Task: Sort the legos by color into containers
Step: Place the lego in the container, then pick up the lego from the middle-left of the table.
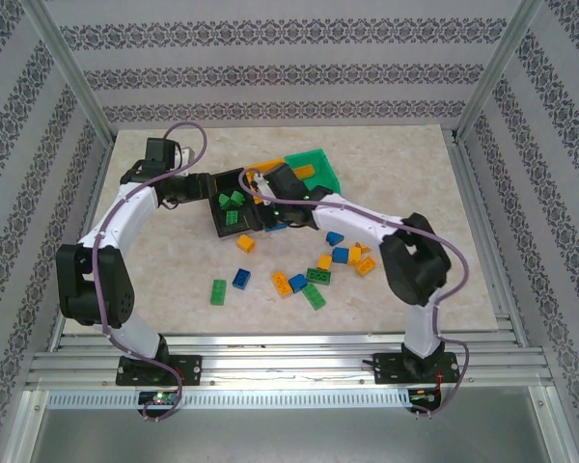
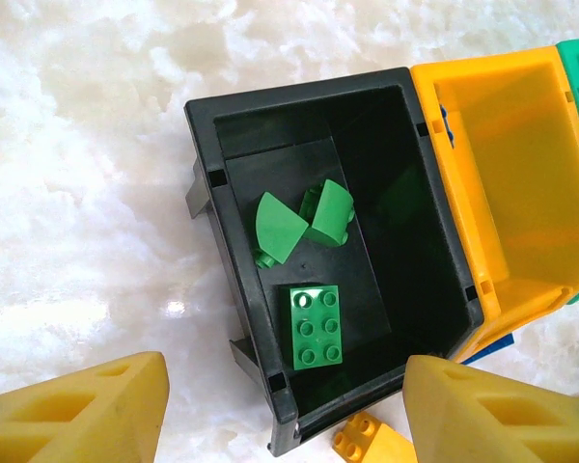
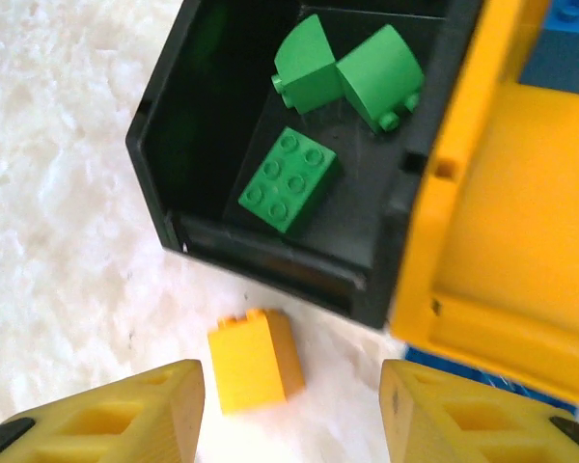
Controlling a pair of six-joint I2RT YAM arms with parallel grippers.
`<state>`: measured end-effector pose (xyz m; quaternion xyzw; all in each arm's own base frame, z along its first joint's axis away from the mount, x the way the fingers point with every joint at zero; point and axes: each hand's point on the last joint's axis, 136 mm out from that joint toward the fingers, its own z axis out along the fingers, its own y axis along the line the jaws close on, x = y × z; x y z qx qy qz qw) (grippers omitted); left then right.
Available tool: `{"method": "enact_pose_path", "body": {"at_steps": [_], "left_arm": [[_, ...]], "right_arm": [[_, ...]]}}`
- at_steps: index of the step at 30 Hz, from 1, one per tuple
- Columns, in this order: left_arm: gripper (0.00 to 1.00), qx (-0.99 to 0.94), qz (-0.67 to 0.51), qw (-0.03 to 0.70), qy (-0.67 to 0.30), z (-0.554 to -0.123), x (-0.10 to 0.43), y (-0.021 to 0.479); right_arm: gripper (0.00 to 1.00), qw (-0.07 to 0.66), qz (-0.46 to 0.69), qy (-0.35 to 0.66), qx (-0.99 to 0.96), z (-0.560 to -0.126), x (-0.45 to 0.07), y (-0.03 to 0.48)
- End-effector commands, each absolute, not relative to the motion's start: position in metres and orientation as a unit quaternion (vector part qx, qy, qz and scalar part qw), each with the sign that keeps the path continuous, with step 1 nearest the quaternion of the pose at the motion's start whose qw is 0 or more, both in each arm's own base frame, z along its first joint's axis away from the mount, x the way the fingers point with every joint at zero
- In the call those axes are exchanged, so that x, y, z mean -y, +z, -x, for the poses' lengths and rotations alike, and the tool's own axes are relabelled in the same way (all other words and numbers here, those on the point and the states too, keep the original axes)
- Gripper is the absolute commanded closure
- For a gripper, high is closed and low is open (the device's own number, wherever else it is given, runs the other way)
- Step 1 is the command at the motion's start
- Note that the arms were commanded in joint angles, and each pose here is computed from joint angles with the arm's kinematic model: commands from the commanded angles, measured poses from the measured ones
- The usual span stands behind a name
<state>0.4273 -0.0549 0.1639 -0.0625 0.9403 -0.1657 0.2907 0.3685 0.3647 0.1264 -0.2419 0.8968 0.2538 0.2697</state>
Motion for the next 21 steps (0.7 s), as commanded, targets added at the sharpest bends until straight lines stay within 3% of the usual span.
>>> {"method": "enact_pose_path", "body": {"at_steps": [1, 6, 12, 21], "left_arm": [[0.35, -0.934, 0.057, 0.314, -0.159, -0.430, 0.047, 0.174], [0.36, -0.937, 0.052, 0.302, -0.167, -0.425, 0.051, 0.174], [0.36, -0.954, 0.043, 0.236, -0.178, -0.398, 0.074, 0.161], [0.38, -0.983, 0.052, 0.108, -0.141, -0.277, 0.101, 0.126]], "right_arm": [[0.48, 0.313, 0.261, 0.250, -0.878, -0.362, -0.344, 0.150], [0.48, 0.328, 0.256, 0.233, -0.879, -0.344, -0.305, 0.133], [0.48, 0.358, 0.253, 0.204, -0.875, -0.323, -0.267, 0.117], [0.47, 0.393, 0.207, 0.207, -0.871, -0.321, -0.243, 0.099]]}}
